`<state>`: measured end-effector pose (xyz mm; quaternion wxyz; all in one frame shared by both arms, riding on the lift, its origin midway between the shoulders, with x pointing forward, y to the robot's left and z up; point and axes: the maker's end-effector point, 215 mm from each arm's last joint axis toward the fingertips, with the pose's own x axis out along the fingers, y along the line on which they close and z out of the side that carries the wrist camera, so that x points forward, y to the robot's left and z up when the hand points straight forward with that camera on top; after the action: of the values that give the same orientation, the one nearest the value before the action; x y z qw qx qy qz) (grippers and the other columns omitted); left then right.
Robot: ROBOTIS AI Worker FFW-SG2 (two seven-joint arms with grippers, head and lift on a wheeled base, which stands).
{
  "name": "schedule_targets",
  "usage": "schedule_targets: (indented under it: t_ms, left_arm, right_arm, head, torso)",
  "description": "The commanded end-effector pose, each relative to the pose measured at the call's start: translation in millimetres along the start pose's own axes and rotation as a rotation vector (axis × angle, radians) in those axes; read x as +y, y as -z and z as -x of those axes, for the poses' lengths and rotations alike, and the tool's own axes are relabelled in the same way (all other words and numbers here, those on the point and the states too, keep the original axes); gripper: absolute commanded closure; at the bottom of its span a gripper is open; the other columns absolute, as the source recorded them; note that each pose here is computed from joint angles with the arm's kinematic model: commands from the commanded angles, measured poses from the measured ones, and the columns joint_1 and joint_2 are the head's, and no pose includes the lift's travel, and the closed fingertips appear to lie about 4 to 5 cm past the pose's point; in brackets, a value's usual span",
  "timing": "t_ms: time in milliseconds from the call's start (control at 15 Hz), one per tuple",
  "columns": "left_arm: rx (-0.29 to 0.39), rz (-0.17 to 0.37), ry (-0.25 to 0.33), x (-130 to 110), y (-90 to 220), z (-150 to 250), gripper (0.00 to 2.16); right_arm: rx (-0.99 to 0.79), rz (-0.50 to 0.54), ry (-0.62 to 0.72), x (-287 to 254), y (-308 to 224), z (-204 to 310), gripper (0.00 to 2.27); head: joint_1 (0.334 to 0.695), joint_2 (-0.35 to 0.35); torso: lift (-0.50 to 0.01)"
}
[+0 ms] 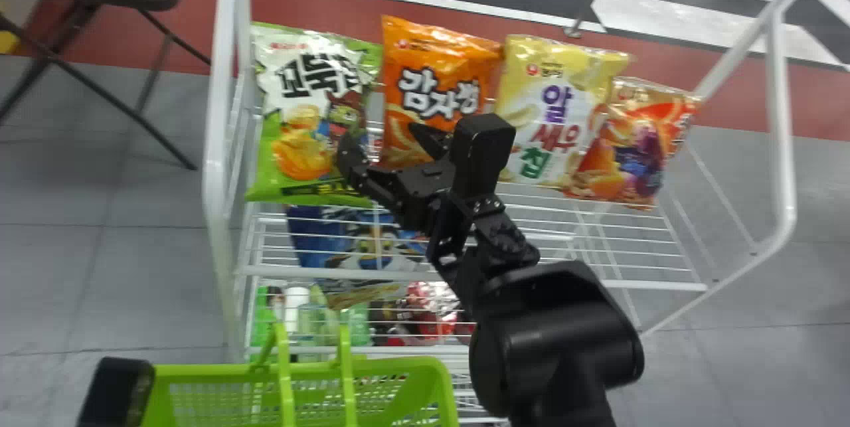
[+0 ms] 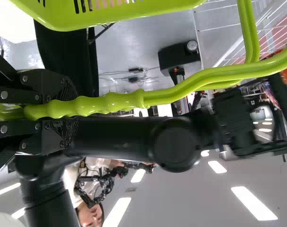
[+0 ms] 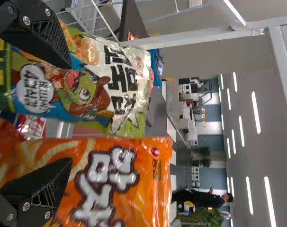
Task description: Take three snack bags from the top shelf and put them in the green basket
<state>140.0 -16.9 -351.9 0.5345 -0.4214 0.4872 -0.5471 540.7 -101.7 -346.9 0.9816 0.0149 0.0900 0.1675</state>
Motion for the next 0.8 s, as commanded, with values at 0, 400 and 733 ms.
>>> schedule_targets:
  t_ms: [0,400,733]
  left_arm:
    - [0.004,0.004,-0.001,2,0,2,1.64]
    - [-0.004,0.019,0.023,3,-4,6,1.64]
    - [-0.003,0.013,0.028,1,-7,5,1.64]
  right_arm:
    - [-0.005,0.017,-0.027,18,-9,-24,0.12]
    - [0.094,0.033,-0.049,25,7,-60,1.66]
    - [0.086,0.033,-0.149,53,0,-44,2.24]
  head:
    - [0.695,-0.219]
    - [0.695,-0.124]
    - [0.695,-0.093]
  torso:
    - [-0.028]
    - [-0.028]
    - [-0.028]
